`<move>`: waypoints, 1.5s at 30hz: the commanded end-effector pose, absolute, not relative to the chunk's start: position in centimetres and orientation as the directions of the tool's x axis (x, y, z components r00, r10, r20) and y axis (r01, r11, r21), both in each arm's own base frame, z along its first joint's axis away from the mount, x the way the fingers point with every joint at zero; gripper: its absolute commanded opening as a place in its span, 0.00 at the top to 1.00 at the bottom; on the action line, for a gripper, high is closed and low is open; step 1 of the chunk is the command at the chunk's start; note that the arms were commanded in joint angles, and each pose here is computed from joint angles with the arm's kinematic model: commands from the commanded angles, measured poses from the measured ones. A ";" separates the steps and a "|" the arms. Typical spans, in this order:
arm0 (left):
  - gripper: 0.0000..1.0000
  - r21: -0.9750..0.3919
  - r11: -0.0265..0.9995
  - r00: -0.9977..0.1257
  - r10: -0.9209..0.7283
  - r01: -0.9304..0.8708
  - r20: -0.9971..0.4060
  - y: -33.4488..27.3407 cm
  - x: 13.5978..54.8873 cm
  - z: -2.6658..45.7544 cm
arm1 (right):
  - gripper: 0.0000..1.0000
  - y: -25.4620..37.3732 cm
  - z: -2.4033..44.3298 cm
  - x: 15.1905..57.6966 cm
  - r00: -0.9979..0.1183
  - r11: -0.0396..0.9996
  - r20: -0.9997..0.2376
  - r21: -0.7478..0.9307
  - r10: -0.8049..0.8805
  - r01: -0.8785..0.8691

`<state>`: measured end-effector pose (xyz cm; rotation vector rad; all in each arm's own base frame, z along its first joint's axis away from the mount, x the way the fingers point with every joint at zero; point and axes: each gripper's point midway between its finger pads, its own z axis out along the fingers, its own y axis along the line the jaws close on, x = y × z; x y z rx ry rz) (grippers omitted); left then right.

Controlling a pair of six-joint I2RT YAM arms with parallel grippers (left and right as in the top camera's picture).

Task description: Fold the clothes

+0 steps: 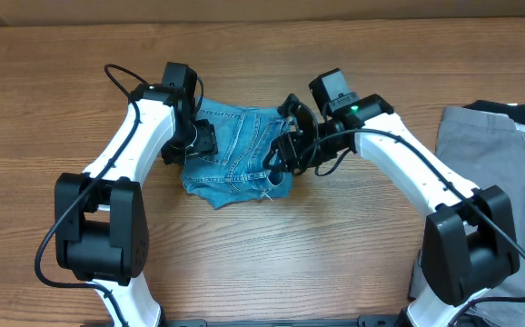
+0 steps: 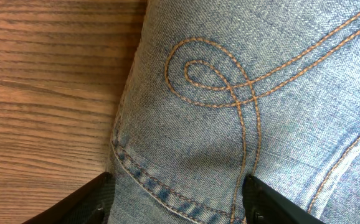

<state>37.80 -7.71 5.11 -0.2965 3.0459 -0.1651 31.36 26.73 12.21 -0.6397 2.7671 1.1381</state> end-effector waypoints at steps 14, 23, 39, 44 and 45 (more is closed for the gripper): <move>0.31 -0.094 0.982 -0.984 -0.170 -0.164 -0.059 -7.5 37.6 4.7 | 0.96 23.4 3.6 30.8 -0.985 0.956 -0.130 0.258 -0.112 -0.143; 0.30 -0.098 0.982 -0.983 -0.170 -0.163 -0.069 -7.5 37.8 4.7 | 0.76 20.6 3.1 30.4 -0.998 0.929 0.032 0.366 0.050 0.059; 0.43 -0.327 0.945 -0.998 -0.025 -0.003 -0.065 -11.7 37.8 5.6 | 0.80 21.5 16.6 34.2 -0.962 0.862 -0.251 0.506 0.112 -0.031; 0.53 -0.326 0.945 -0.995 0.012 0.043 -0.097 -11.8 38.2 5.6 | 0.87 23.4 16.4 34.8 -0.960 0.821 -0.264 0.566 0.090 -0.079; 0.53 -0.325 0.944 -0.994 0.018 0.051 -0.104 -11.8 38.4 5.7 | 0.87 23.6 15.6 34.7 -0.964 0.823 -0.250 0.564 0.089 -0.070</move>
